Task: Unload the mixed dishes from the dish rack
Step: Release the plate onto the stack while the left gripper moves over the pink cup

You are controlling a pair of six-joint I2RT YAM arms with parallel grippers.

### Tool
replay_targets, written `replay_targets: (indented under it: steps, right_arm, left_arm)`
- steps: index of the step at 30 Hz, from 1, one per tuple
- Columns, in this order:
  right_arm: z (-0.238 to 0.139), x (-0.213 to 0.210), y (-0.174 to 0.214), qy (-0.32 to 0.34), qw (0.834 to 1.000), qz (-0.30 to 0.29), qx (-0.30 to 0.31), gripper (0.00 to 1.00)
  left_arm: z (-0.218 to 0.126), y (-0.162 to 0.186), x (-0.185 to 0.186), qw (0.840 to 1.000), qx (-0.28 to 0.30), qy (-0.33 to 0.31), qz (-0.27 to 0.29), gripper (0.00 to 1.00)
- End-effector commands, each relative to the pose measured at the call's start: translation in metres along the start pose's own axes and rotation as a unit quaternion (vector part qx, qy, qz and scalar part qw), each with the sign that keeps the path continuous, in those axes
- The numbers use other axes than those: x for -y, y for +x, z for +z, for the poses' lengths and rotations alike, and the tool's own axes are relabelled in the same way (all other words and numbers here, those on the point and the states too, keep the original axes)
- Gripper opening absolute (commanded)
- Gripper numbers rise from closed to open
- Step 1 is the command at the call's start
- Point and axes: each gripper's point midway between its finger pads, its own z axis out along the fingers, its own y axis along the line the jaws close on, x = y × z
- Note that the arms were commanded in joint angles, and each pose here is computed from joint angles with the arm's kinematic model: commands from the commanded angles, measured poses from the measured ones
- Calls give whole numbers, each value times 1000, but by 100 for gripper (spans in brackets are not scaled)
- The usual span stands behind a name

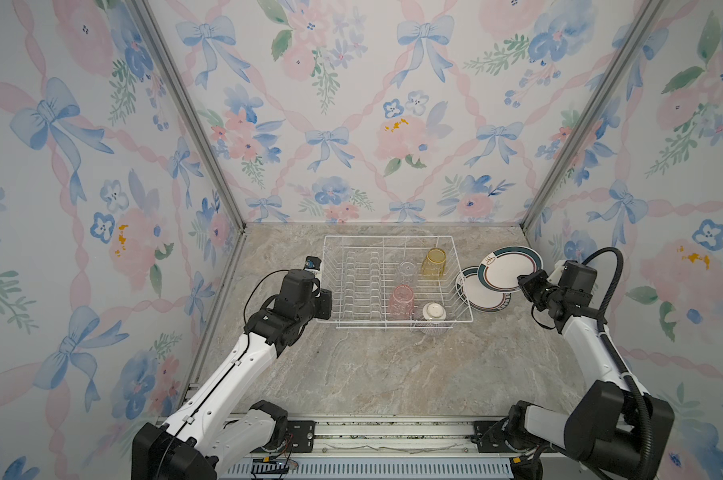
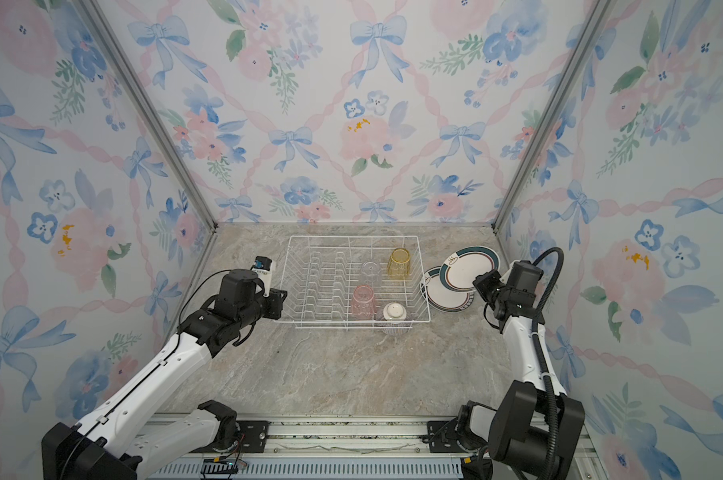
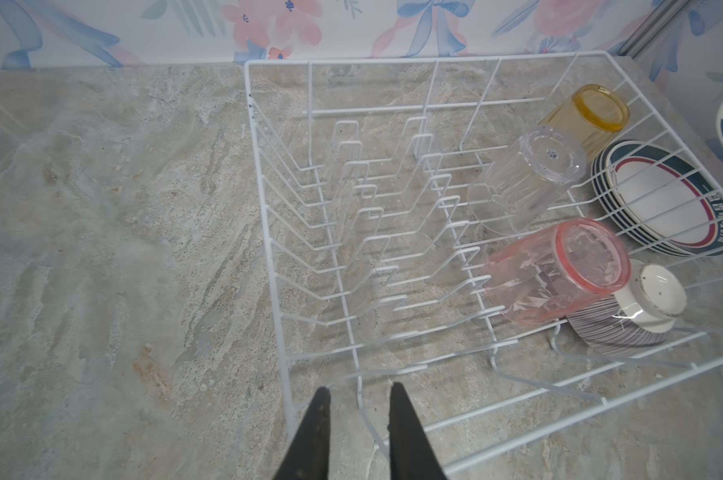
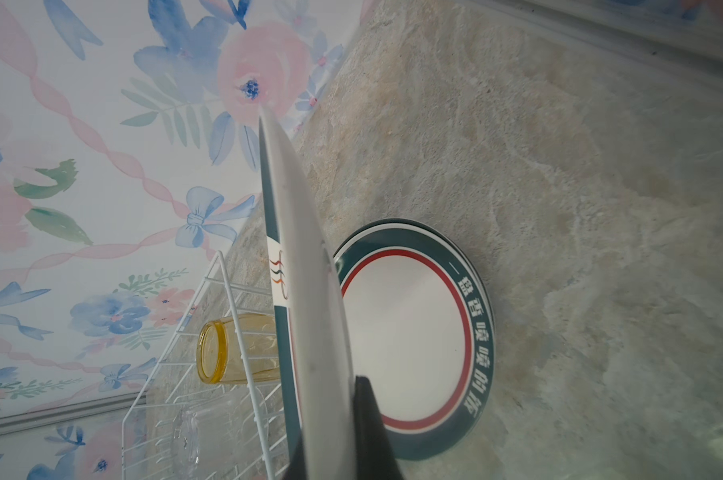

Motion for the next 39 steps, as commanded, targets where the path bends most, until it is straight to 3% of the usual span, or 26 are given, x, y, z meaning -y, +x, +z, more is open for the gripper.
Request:
replay_targets:
  steps: [1, 18, 21, 27, 35, 39]
  right_arm:
    - [14, -8, 1, -48, 998, 27, -8, 0]
    - [54, 27, 40, -34, 995, 50, -82, 0]
    - [58, 32, 44, -26, 995, 50, -87, 0]
    - [64, 37, 53, -17, 993, 45, -104, 0]
    - [69, 48, 67, 4, 990, 44, -131, 12]
    - [68, 50, 71, 10, 989, 40, -141, 26]
  left_arm:
    - [1, -11, 7, 1000, 7, -10, 16, 22]
    - [42, -23, 94, 994, -32, 54, 86, 22]
    - [45, -28, 109, 992, -32, 70, 99, 27]
    - [47, -36, 126, 989, -24, 87, 120, 27]
    - [43, -40, 135, 987, -14, 96, 129, 27]
    - [42, -41, 138, 986, -13, 103, 132, 27]
